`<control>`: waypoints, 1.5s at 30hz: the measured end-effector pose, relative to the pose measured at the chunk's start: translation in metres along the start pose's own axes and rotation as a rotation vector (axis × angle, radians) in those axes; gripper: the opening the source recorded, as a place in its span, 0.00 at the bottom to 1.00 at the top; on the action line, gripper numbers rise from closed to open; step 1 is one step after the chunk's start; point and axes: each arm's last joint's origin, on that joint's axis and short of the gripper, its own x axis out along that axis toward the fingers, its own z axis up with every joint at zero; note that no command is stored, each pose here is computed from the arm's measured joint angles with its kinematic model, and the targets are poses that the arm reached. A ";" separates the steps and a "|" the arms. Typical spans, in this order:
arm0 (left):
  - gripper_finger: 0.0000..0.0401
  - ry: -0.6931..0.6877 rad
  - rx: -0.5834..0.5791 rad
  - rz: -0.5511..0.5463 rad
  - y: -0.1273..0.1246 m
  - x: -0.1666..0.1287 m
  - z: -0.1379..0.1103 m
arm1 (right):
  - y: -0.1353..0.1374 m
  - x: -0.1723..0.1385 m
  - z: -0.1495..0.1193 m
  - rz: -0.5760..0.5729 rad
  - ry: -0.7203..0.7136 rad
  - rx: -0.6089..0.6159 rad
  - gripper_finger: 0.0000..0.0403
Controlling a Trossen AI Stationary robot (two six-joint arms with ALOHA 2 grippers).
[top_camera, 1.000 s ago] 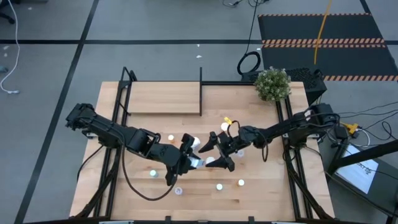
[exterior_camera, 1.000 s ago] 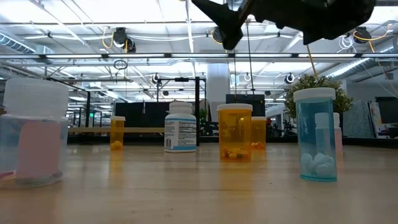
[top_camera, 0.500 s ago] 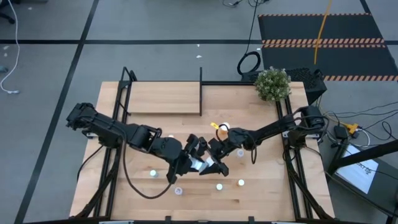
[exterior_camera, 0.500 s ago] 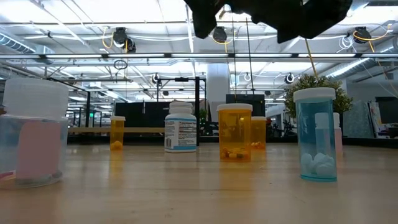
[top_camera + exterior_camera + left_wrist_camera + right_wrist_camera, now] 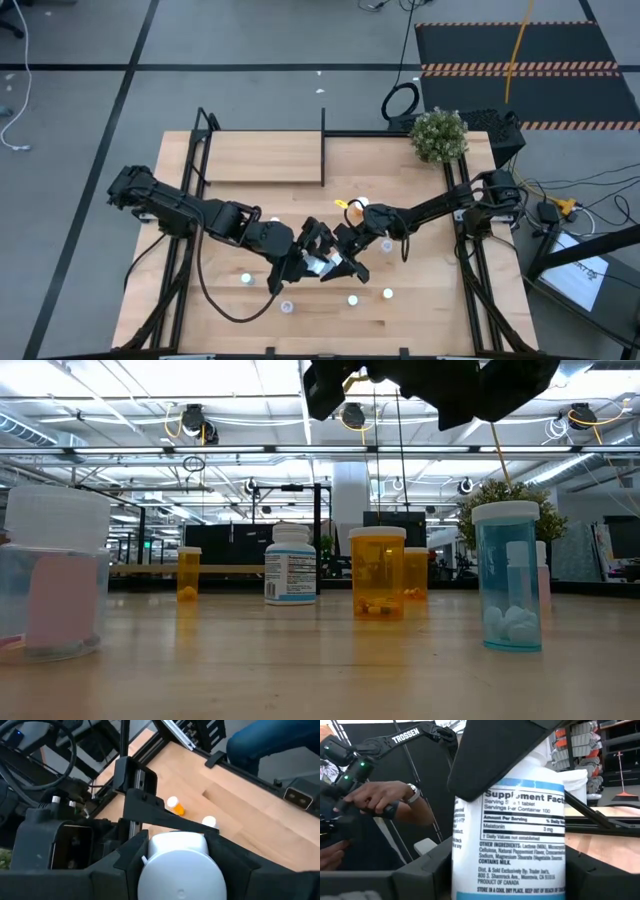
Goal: Pick and place medicine bottles onto shelf by color
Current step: Put the bottom white pill bottle on the shelf
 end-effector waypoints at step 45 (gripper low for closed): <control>0.94 0.122 -0.746 0.767 -0.036 0.007 -0.013 | -0.005 -0.019 0.024 -0.468 0.072 -0.467 0.57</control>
